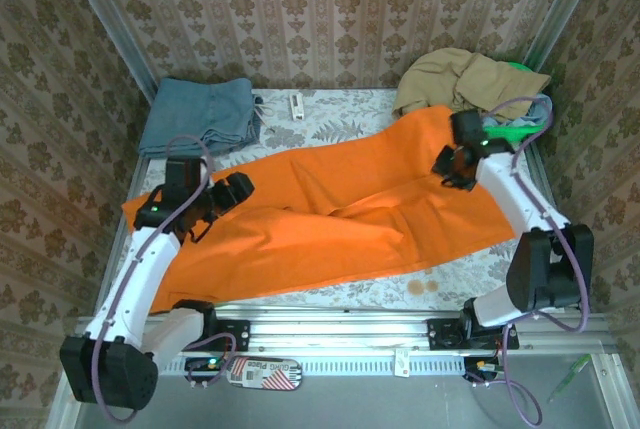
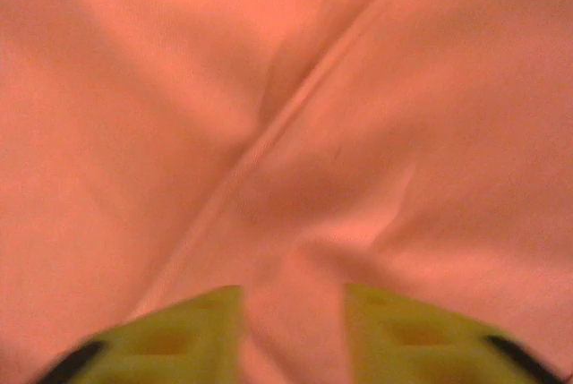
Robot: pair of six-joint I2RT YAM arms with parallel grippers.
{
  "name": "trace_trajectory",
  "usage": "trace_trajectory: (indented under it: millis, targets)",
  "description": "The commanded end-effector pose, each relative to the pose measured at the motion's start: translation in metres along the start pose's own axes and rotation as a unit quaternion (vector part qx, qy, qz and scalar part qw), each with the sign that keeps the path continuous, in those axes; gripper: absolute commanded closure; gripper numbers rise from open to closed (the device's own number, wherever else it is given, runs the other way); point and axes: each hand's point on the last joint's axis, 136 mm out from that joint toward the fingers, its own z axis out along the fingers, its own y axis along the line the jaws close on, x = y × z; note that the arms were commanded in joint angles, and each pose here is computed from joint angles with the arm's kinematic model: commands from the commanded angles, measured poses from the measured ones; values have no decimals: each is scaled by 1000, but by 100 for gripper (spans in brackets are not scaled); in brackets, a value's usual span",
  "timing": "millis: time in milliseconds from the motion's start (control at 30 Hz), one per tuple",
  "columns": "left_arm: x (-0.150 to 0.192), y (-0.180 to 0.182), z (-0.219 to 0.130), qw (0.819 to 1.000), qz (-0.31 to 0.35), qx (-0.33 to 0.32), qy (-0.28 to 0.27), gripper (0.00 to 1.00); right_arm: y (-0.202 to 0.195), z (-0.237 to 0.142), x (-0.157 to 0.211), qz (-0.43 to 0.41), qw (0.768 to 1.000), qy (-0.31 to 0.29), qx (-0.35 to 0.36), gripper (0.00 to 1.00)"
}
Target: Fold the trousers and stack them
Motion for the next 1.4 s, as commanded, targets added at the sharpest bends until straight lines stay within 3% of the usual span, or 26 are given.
trace_trajectory:
  millis: [0,133,267,467,700,1000,1100,1167,1267,1367]
  targets:
    - [8,-24,13,1000,19,21,2,21,0,30,50,-19,998,55,19,98]
    - [45,-50,42,997,52,41,45,21,2,51,79,-76,991,96,57,100]
    - [66,-65,58,994,76,55,62,21,-26,65,100,-87,981,126,122,100]
    - [55,-61,57,995,68,54,45,20,-69,57,149,-72,970,170,156,100]
    - [26,-62,43,995,58,72,26,19,-81,35,202,-79,962,205,162,100]
    - [29,-62,37,994,58,89,28,19,-111,18,265,-82,950,229,196,100]
    - [32,-57,34,994,62,79,31,19,-109,3,263,-79,957,217,175,100]
    - [25,-50,31,996,54,72,20,19,-93,-17,243,-94,966,189,150,100]
    - [23,-48,31,996,54,68,21,18,-54,-54,182,-139,977,113,116,100]
    - [22,-49,35,996,53,70,25,18,-15,-58,114,-161,982,41,91,100]
